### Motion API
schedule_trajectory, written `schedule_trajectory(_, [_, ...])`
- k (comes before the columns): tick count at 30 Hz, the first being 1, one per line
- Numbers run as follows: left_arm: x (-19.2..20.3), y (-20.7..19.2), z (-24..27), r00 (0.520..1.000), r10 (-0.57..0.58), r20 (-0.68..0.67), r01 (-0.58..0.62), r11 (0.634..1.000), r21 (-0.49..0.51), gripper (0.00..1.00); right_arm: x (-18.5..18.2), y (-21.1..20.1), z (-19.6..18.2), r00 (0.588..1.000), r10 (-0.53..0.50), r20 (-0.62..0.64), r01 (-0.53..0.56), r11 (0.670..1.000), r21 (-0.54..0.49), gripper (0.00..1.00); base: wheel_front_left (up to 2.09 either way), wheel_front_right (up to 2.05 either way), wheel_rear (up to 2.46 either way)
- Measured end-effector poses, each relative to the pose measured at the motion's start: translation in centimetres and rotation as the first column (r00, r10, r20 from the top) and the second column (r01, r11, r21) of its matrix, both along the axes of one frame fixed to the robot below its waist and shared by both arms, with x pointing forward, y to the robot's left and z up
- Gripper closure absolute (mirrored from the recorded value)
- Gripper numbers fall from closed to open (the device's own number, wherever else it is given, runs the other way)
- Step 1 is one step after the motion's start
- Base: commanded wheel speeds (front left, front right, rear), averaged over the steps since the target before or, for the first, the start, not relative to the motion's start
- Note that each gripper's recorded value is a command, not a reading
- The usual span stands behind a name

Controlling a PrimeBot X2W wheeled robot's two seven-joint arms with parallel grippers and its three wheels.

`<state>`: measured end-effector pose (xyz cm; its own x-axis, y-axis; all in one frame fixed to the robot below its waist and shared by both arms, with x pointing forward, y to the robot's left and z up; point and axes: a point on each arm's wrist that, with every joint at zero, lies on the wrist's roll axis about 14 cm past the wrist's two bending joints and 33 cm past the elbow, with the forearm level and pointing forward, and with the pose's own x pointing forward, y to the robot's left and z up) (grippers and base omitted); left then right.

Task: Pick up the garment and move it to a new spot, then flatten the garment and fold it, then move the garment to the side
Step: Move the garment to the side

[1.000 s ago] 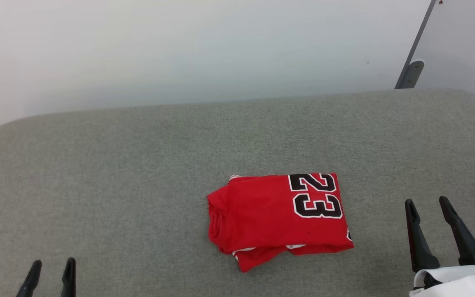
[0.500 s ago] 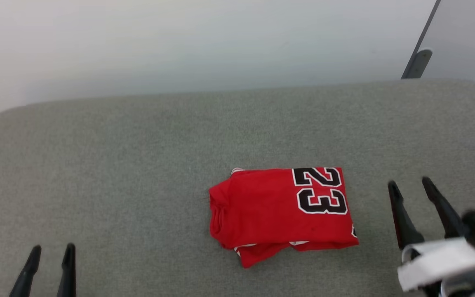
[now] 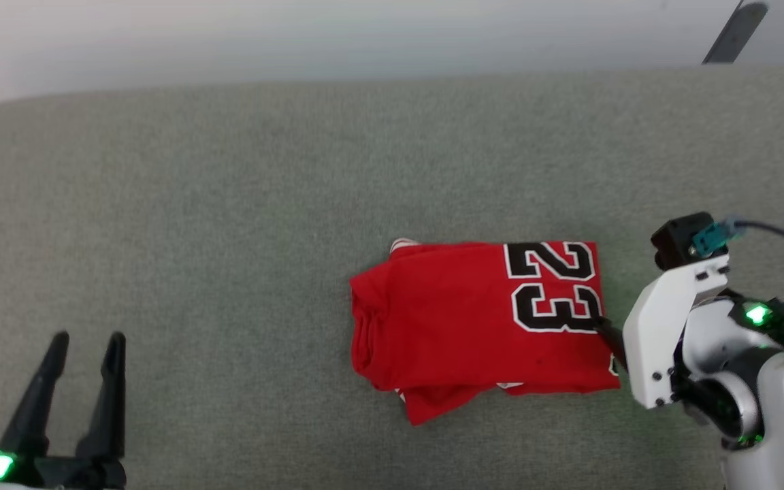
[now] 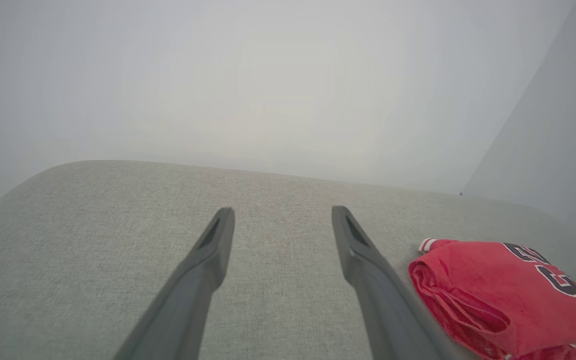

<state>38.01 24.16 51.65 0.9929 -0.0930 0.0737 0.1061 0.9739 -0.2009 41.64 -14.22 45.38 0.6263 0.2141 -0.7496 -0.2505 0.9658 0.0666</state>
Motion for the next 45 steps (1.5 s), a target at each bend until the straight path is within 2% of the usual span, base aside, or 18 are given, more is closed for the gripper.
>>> schedule_trajectory(8, [2.3,0.5,-1.1,0.999,-0.017,-0.029,0.017,1.0,0.013,0.0,-0.5,0.0,-4.2,0.976,-0.023,-0.218,0.013,0.999,-0.045,0.0,0.0,0.0,0.0])
schedule_trajectory(14, [4.0,0.5,-2.3,0.998,-0.033,-0.056,0.034,0.999,0.014,0.0,0.5,0.4,-6.5,0.969,-0.026,-0.245,0.014,0.999,-0.051,0.0,0.0,0.0,0.0])
schedule_trajectory(16, [4.4,0.4,-2.8,0.997,-0.04,-0.069,0.041,0.999,0.014,0.0,0.9,0.7,-7.0,0.973,-0.018,-0.231,0.012,1.0,-0.028,0.66,0.0,0.0,0.0])
schedule_trajectory(17, [4.6,0.4,-3.0,0.996,-0.042,-0.074,0.043,0.999,0.014,0.0,1.2,0.9,-7.1,0.976,-0.018,-0.217,0.016,1.0,-0.012,0.87,0.0,0.0,0.0])
schedule_trajectory(18, [4.8,0.4,-3.2,0.996,-0.046,-0.078,0.047,0.999,0.013,0.0,1.5,0.9,-7.2,0.979,-0.021,-0.201,0.022,1.0,0.004,1.0,0.0,0.0,0.0])
schedule_trajectory(25, [6.5,-1.2,-2.3,0.994,-0.107,-0.034,0.108,0.994,0.017,0.0,2.7,-0.5,-6.0,0.991,-0.114,-0.065,0.12,0.988,0.1,1.0,0.0,0.0,0.0])
schedule_trajectory(31, [8.6,-4.7,-0.4,0.972,-0.232,0.046,0.23,0.972,0.04,0.0,1.3,-7.6,-4.0,0.943,-0.329,0.044,0.324,0.941,0.096,1.0,0.0,0.0,0.0])
schedule_trajectory(35, [9.9,-7.5,0.5,0.937,-0.338,0.088,0.332,0.941,0.071,0.0,-0.5,-12.6,-2.2,0.876,-0.464,0.132,0.457,0.886,0.086,1.0,0.0,0.0,0.0])
schedule_trajectory(39, [11.2,-10.8,1.2,0.881,-0.456,0.128,0.446,0.89,0.1,0.0,-2.7,-17.5,-0.6,0.778,-0.588,0.221,0.584,0.807,0.09,1.0,0.0,0.0,0.0])
schedule_trajectory(42, [12.1,-13.2,1.8,0.829,-0.534,0.164,0.519,0.845,0.128,0.0,-4.2,-20.4,0.1,0.713,-0.646,0.272,0.653,0.753,0.077,1.0,0.0,0.0,0.0])
schedule_trajectory(45, [12.9,-14.9,1.8,0.784,-0.592,0.187,0.575,0.806,0.144,0.0,-5.2,-22.7,0.4,0.666,-0.674,0.319,0.704,0.71,0.03,1.0,0.0,0.0,0.0])
